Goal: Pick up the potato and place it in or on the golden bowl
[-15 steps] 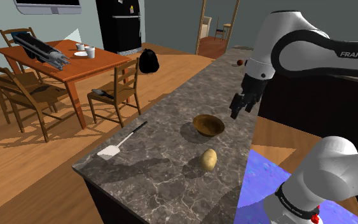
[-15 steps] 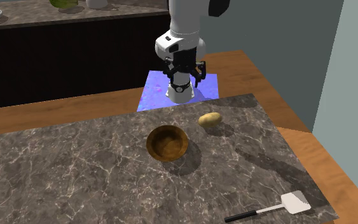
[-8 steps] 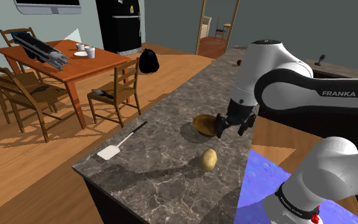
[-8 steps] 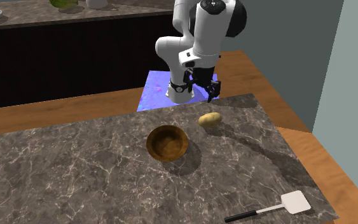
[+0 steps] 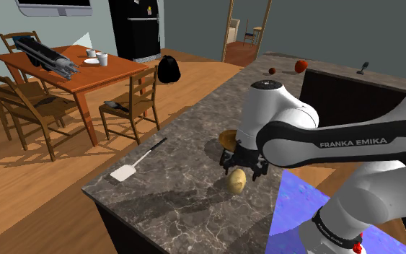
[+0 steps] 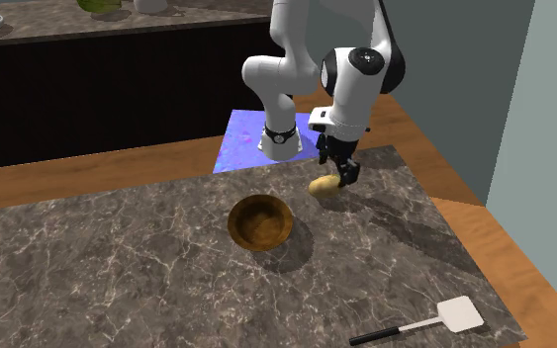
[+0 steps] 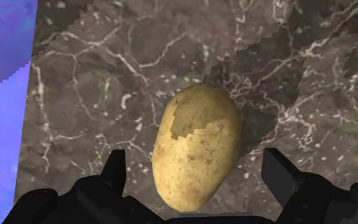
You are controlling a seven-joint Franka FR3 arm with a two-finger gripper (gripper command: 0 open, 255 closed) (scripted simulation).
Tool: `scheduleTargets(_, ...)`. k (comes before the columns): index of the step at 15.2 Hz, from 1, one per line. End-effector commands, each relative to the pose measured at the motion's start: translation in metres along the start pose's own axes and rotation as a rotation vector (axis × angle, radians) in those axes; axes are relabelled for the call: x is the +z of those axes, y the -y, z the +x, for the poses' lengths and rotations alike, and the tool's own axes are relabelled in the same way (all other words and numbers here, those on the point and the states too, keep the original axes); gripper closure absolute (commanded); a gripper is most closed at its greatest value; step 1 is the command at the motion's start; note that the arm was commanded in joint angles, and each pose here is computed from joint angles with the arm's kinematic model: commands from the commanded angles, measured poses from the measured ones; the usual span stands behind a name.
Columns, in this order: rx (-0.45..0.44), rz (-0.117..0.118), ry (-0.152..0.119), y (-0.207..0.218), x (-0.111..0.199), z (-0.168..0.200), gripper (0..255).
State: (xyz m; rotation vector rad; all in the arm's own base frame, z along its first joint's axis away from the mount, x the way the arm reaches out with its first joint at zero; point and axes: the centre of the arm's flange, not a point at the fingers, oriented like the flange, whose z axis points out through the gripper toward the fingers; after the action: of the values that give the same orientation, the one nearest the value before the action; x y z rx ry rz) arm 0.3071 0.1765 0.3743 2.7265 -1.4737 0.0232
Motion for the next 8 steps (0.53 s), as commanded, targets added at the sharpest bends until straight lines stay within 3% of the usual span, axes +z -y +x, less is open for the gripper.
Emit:
scheduleTargets(1,0.061,-0.002,0.001,0.008,0.014,-0.004,0)
scheduleTargets(8,0.061,-0.002,0.001,0.008,0.049,-0.004,0)
